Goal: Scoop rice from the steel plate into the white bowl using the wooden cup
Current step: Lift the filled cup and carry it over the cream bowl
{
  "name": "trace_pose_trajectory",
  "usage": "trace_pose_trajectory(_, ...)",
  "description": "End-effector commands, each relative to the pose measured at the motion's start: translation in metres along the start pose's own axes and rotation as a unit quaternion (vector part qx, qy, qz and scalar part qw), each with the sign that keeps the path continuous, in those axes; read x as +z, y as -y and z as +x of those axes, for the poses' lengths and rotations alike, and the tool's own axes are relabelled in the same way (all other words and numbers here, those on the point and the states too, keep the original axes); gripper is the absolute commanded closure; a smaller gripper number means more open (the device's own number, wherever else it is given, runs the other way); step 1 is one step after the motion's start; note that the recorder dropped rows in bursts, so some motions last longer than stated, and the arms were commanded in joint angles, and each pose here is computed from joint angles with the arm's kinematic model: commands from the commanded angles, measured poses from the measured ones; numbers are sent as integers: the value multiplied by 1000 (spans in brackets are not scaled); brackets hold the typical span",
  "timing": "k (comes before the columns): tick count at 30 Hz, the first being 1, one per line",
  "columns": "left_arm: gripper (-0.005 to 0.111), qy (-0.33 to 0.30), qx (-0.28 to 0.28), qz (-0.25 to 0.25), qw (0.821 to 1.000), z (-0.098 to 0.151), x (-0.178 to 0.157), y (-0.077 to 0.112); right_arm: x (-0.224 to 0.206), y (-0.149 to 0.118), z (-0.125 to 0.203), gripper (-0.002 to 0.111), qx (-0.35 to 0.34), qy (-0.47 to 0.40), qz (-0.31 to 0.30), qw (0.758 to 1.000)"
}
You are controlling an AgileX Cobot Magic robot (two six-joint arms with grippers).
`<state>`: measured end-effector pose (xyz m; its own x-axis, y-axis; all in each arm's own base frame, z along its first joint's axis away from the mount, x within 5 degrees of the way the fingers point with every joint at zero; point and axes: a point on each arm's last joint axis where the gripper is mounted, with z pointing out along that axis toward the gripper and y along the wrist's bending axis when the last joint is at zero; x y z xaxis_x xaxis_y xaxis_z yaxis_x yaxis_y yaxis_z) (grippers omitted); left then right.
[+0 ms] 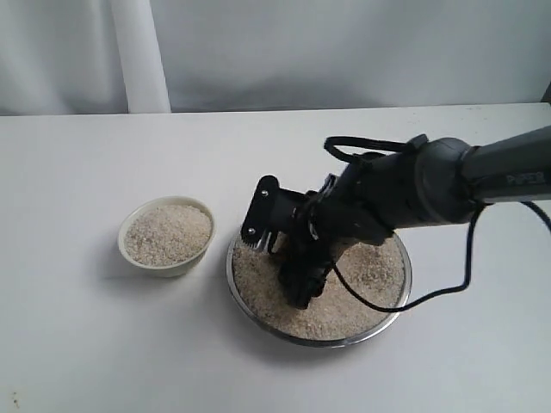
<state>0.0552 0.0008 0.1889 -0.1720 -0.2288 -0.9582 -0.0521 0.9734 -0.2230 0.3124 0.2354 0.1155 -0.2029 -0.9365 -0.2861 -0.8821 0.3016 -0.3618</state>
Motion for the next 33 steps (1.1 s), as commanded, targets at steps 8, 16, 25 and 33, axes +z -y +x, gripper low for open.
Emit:
trace_pose_trajectory(8,107,0,-3,4,1000,0,0,0,-60,14,12,108,108,149,50,982)
trace_pose_trajectory(16,107,0,-3,4,1000,0,0,0,-111,32,-3,108,124,223,95,962)
trace_pose_trajectory(25,107,0,-3,4,1000,0,0,0,-133,56,-58,108,111,210,93,967)
trace_pose_trajectory(33,107,0,-3,4,1000,0,0,0,-109,52,-125,108,33,148,92,984)
